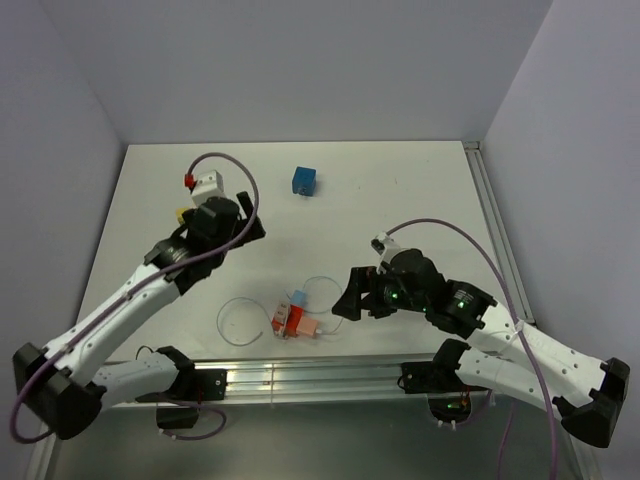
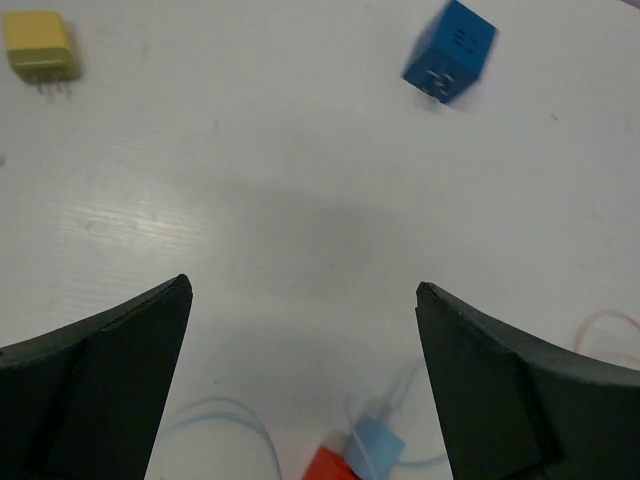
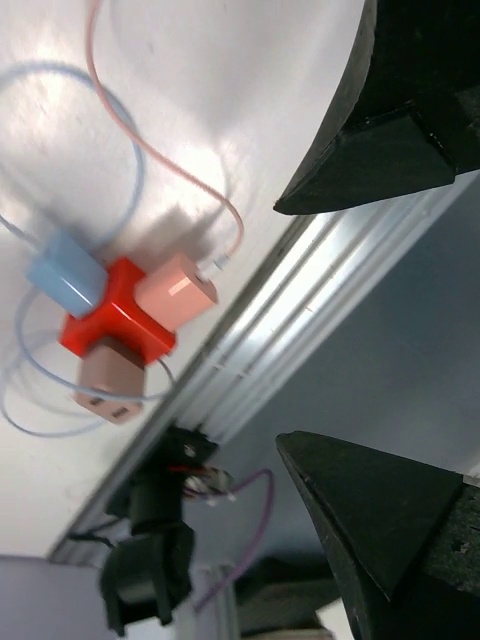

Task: Insert the plug

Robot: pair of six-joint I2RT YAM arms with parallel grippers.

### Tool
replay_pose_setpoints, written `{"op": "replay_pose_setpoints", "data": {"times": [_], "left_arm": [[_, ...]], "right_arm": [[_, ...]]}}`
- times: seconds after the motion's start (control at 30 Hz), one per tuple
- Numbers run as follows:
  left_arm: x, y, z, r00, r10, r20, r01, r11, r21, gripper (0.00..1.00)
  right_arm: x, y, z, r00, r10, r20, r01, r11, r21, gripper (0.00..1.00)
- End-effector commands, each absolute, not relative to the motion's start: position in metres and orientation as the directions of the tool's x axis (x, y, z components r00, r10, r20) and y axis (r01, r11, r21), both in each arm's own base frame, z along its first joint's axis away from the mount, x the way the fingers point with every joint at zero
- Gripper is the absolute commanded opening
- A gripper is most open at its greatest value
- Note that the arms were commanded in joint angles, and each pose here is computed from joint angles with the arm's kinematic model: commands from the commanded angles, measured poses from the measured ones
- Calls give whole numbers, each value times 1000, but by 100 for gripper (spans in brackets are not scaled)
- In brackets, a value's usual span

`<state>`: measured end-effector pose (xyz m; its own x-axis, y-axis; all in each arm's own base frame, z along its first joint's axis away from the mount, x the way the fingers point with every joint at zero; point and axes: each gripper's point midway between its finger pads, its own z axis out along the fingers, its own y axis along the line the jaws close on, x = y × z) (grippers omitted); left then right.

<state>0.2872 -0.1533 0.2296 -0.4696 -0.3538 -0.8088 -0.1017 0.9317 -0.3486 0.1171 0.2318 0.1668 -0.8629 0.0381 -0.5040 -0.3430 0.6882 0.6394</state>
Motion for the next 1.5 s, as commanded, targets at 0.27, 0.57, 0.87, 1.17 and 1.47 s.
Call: {"op": "replay_pose_setpoints", "data": {"times": [0.27,0.57,0.87,1.17,1.47], "left_arm": [[394,5,158,-438,-487,-756,-605,782,-153,100],[434,49,102,-451,-545,-707,-676,726,-129,97],[461,53,83,-484,-535,-692,-684,725,-82,96],[460,70,53,-516,-562,-646,-706,706,-50,88],[463,68,37,-553,-557,-620,-692,722,-31,80]], "right_arm": [[152,210,187,-771,105,-628,-330,777,536,95],[144,215,172,-796,68,-601,-357,749,558,95],[141,207,170,-792,71,-606,-353,757,550,95],[138,197,168,-790,94,-606,-331,766,551,95],[134,194,173,-791,113,-602,-323,758,567,95]]}}
